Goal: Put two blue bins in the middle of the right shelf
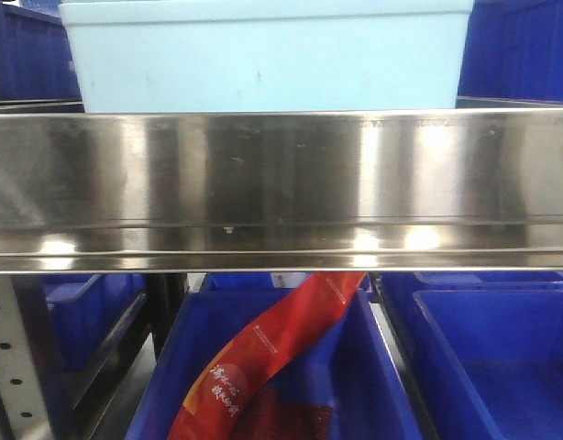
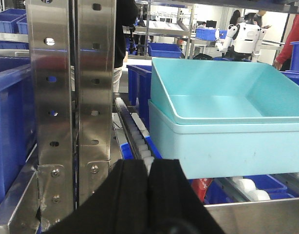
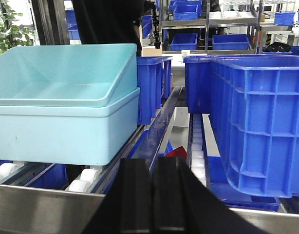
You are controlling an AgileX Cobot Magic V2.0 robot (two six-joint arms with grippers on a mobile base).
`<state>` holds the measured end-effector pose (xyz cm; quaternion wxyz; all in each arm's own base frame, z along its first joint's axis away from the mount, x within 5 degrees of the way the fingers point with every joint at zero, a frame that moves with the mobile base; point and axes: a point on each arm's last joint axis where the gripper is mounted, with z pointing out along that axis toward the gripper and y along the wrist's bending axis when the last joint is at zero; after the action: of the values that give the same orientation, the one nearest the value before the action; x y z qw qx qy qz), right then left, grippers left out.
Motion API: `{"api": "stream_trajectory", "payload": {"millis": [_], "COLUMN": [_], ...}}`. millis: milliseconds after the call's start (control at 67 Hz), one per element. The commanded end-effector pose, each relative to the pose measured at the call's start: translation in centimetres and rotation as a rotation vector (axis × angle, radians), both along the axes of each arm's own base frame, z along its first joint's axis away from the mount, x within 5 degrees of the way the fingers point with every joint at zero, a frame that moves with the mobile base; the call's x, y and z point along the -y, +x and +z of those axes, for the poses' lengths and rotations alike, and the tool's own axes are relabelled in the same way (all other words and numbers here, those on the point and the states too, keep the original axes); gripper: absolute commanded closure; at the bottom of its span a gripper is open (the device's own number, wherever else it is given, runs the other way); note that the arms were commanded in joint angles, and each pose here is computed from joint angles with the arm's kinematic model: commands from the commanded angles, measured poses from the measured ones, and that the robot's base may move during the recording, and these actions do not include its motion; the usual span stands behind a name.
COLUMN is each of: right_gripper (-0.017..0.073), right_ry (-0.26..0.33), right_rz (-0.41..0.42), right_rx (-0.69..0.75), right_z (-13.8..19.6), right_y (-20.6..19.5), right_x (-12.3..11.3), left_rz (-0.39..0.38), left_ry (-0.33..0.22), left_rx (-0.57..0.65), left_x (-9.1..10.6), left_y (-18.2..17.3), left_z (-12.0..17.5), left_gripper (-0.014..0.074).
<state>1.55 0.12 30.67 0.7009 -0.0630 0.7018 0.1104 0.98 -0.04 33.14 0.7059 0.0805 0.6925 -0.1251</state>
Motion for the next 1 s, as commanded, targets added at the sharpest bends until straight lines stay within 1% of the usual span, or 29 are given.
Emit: {"api": "stream_trajectory", "payload": {"millis": [0, 134, 179, 269, 328, 373, 418, 433, 493, 552, 672, 776, 821, 866, 911, 985], "right_gripper": [0.0721, 0.0721, 0.0721, 0.0721, 0.0721, 0.0721, 0.0721, 0.0721, 0.0721, 0.0721, 0.0721, 0.0721, 0.0721, 0.0721, 0.0721, 0.0721], "right_ry": [-0.008, -0.008, -0.008, -0.008, -0.008, -0.008, -0.008, -0.008, -0.008, -0.008, -0.007, -0.007, -0.007, -0.007, -0.007, -0.007], "right_rz": [-0.011, -0.011, -0.011, -0.011, -0.011, -0.011, -0.011, -0.011, -0.011, -0.011, -0.010, -0.010, -0.010, -0.010, -0.010, -0.010], "right_rx": [0.028, 0.028, 0.028, 0.028, 0.028, 0.028, 0.028, 0.028, 0.028, 0.028, 0.031, 0.031, 0.031, 0.031, 0.031, 0.033], "right_z": [0.2, 0.2, 0.2, 0.2, 0.2, 0.2, 0.2, 0.2, 0.2, 0.2, 0.2, 0.2, 0.2, 0.2, 0.2, 0.3], "right_y": [0.0, 0.0, 0.0, 0.0, 0.0, 0.0, 0.0, 0.0, 0.0, 0.0, 0.0, 0.0, 0.0, 0.0, 0.0, 0.0], "right_x": [0.1, 0.1, 0.1, 0.1, 0.1, 0.1, 0.1, 0.1, 0.1, 0.1, 0.1, 0.1, 0.1, 0.1, 0.1, 0.1], "left_rz": [0.001, 0.012, 0.045, 0.117, 0.159, 0.179, 0.195, 0.194, 0.205, 0.204, 0.203, 0.203, 0.203, 0.205, 0.204, 0.204], "left_ry": [-0.006, -0.005, 0.005, 0.009, -0.004, -0.008, 0.006, 0.005, 0.031, 0.038, 0.047, 0.047, 0.044, 0.032, 0.038, 0.036], "left_rx": [0.021, 0.017, 0.020, 0.017, 0.011, 0.001, 0.007, 0.008, 0.015, -0.022, -0.068, -0.070, -0.054, 0.013, -0.020, -0.008], "left_x": [-0.1, -0.1, -0.1, -0.2, -0.1, 0.0, 0.1, 0.2, 0.2, 0.3, 0.4, 0.4, 0.4, 0.4, 0.4, 0.4], "left_y": [-0.2, -0.2, -0.2, -0.1, 0.1, 0.6, 1.0, 1.2, 1.9, 2.7, 3.8, 4.5, 4.6, 4.6, 4.6, 4.6], "left_z": [0.1, 0.1, 0.1, -0.1, -0.5, -1.3, -2.4, -2.7, -4.4, -6.3, -9.8, -12.2, -12.9, -12.3, -12.6, -12.5], "left_gripper": [0.0704, 0.0704, 0.0704, 0.0704, 0.0704, 0.0704, 0.0704, 0.0704, 0.0704, 0.0704, 0.0704, 0.0704, 0.0704, 0.0704, 0.0704, 0.0704]}}
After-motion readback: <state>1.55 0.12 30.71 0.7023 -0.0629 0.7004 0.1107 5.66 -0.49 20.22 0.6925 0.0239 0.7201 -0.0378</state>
